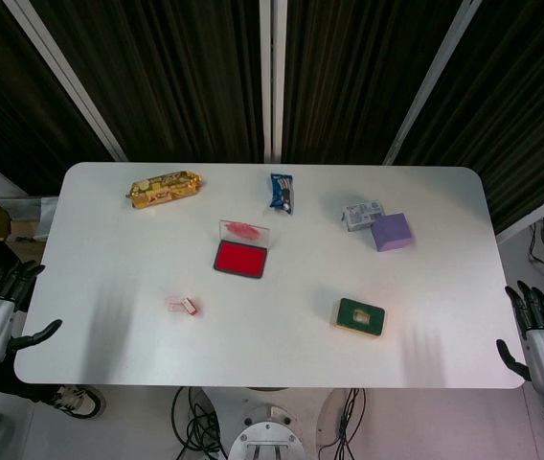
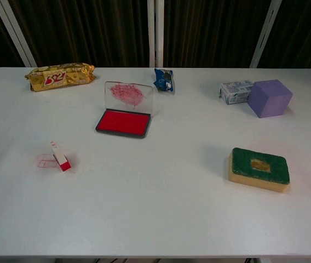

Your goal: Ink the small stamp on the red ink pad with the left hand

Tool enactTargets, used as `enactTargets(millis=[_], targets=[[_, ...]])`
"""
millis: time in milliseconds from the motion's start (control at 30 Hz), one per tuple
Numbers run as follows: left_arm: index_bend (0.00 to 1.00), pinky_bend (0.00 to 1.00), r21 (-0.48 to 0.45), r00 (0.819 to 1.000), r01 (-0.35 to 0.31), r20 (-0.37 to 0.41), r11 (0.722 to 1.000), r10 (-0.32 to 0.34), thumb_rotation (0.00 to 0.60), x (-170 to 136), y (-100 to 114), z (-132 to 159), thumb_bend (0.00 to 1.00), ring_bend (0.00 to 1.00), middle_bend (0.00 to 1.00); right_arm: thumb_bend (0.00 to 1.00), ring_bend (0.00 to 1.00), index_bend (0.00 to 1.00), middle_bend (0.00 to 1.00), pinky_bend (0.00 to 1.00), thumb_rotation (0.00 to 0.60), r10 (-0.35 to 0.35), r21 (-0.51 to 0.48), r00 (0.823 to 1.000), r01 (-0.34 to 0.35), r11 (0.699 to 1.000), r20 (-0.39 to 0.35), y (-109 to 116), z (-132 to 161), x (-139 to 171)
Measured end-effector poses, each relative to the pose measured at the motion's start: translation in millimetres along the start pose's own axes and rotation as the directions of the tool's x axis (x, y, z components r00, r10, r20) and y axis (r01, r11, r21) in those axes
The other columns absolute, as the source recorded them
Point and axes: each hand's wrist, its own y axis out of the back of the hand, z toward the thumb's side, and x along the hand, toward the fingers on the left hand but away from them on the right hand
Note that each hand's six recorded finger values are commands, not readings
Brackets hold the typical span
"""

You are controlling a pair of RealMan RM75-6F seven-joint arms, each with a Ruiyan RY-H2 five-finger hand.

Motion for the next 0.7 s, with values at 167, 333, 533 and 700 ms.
enactTargets(millis=[167, 333, 533, 700], targets=[[0.14, 0.18, 0.004, 1.0, -0.001, 0.005, 1.0, 0.001, 0.0, -0.6, 1.5, 1.6, 0.07, 0.08, 0.12, 0.24, 0.0, 0.0, 0.0, 0.0, 0.6, 0.004, -0.003, 1.0, -0.004, 1.0, 0.002, -2.3, -2.0, 1.6], [0.14, 0.19, 0.007, 1.0, 0.001, 0.015, 1.0, -0.001, 0.0, -2.0, 3.7, 3.4, 0.07, 0.08, 0.12, 0.24, 0.0, 0.0, 0.0, 0.0, 0.6, -0.003, -0.013, 1.0, 0.003, 1.0, 0.004, -1.8, -3.9, 3.8], [0.13, 0.52, 0.009, 0.998, -0.042, 0.051, 0.999, 0.042, 0.507, 2.9, 11.0, 8.6, 0.12, 0.33, 0.14, 0.26, 0.0, 0.0, 0.0, 0.0, 0.6, -0.028, -0.012, 0.999, 0.028, 1.0, 0.023, 4.1, -8.2, 0.0], [0.13, 0.97, -0.001, 0.988, -0.074, 0.137, 0.997, 0.074, 0.6, 7.6, 9.0, 23.6, 0.2, 0.85, 0.33, 0.26, 0.0, 0.0, 0.0, 0.0, 0.6, -0.066, 0.007, 0.997, 0.066, 0.998, 0.04, 15.7, -13.5, -2.6]])
